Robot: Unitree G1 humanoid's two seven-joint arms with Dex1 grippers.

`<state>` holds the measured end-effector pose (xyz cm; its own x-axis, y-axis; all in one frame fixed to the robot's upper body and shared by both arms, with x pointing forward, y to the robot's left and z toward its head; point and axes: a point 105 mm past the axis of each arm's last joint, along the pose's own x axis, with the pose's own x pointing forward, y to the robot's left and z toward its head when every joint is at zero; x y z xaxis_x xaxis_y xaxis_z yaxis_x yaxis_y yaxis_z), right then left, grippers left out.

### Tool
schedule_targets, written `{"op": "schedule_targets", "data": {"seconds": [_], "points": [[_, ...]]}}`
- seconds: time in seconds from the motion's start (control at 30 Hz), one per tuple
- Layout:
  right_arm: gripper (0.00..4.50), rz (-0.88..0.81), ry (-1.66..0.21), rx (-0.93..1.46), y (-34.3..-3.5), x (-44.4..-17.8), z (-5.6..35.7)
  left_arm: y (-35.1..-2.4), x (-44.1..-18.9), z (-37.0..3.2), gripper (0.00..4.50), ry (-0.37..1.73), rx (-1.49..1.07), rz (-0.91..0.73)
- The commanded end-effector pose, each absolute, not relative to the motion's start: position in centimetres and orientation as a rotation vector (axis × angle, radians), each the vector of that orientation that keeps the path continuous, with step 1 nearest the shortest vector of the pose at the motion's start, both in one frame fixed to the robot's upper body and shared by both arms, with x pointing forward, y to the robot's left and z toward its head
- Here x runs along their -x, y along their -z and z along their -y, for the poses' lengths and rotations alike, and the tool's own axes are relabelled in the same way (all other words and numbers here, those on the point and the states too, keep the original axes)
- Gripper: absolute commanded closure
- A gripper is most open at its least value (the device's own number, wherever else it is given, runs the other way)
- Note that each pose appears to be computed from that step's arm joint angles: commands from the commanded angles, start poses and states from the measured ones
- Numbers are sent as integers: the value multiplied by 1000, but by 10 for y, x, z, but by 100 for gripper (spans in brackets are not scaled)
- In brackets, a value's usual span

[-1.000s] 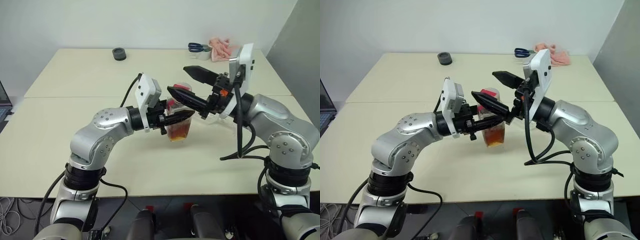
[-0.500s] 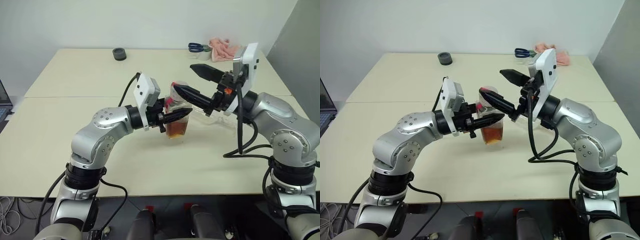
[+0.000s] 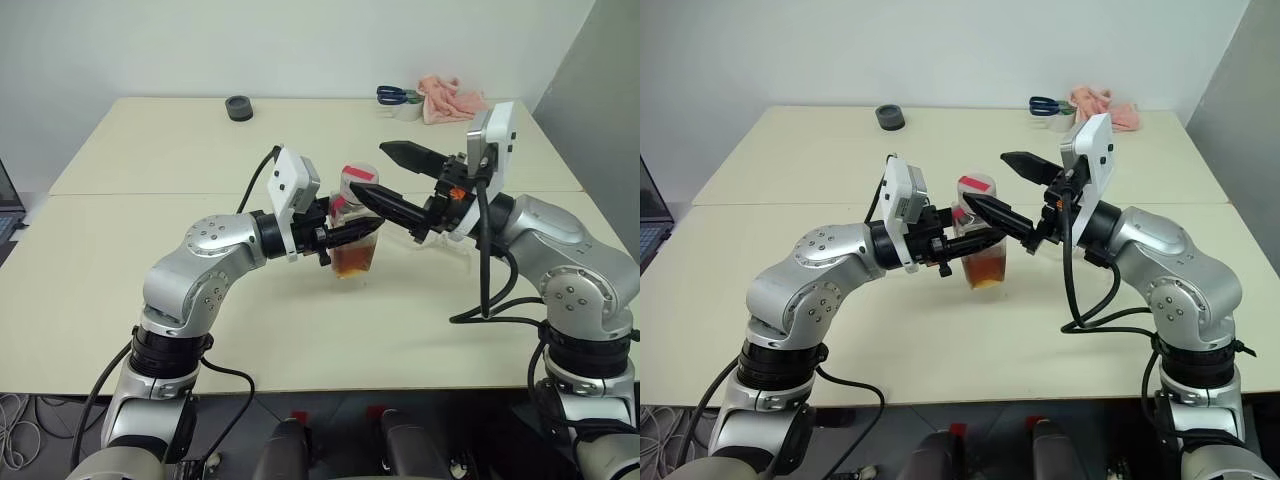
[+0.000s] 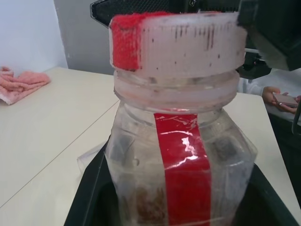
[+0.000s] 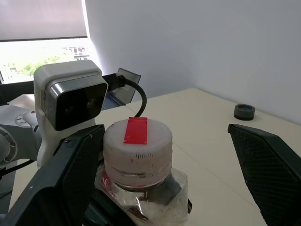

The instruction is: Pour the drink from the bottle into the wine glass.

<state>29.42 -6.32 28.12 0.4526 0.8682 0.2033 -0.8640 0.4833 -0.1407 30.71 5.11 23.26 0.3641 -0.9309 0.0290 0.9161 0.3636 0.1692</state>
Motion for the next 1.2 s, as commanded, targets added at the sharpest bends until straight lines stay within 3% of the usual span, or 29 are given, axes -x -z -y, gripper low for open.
{"op": "schedule_targets", "data": {"seconds": [0.03, 0.6, 1.2], "points": [[4, 314, -1059, 33, -291, -292, 65, -251, -302, -49, 270, 1203, -158, 212], [4, 312, -1094, 31, -286, -287, 64, -255, -304, -48, 270, 1203, -162, 225], [4, 309, -1010, 27, -286, -296, 81, -256, -303, -49, 270, 1201, -163, 228]]}}
